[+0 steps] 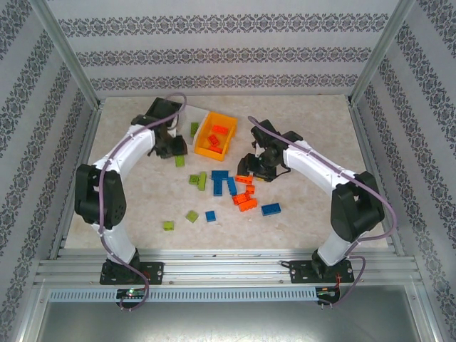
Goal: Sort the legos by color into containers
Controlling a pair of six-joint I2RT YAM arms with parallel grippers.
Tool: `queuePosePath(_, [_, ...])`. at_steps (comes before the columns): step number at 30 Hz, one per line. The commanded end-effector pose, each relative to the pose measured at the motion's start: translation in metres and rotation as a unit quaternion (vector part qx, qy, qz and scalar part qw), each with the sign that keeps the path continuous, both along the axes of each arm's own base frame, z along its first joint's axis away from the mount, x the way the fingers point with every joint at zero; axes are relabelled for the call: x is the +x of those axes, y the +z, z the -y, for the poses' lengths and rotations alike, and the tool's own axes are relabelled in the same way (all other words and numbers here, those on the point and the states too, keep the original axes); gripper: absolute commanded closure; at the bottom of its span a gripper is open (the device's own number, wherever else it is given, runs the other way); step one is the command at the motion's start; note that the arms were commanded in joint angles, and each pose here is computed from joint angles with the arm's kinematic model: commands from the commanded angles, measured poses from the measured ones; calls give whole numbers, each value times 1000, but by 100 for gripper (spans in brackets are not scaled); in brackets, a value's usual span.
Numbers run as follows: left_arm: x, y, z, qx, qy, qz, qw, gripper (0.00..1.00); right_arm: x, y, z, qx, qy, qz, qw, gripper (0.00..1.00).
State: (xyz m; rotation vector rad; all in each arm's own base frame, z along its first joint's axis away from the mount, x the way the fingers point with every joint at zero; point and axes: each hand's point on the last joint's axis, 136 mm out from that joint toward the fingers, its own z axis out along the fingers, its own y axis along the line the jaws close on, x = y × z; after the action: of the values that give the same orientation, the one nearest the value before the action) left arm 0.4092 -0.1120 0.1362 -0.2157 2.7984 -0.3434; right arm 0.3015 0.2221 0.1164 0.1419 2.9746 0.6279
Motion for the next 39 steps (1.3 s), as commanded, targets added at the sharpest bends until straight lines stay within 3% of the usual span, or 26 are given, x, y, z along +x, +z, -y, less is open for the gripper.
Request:
queuePosePath(1, [26,-2,-9,8,5,-6,1000,72,7,4,1,-6,7,-1,1000,38])
queuePosePath(11, [123,-8,-5,33,16,49,998,71,26,10,-5,2,11,-8,1000,38])
queuePosePath(19, [141,-9,-10,40,15,43,998,44,27,9,-18,2,32,-9,999,38])
queuePosePath(28, [91,15,-12,25,6,39,999,36,18,6,-88,-1,121,-3,993,41])
queuePosePath(34, [16,14,-35,-14,56,13,998,35,10,-11,-137,-10,174,-6,985,46])
queuePosePath(39, [-47,7,-41,-39,84,-9,996,35,19,-32,-155,-10,170,-22,985,48])
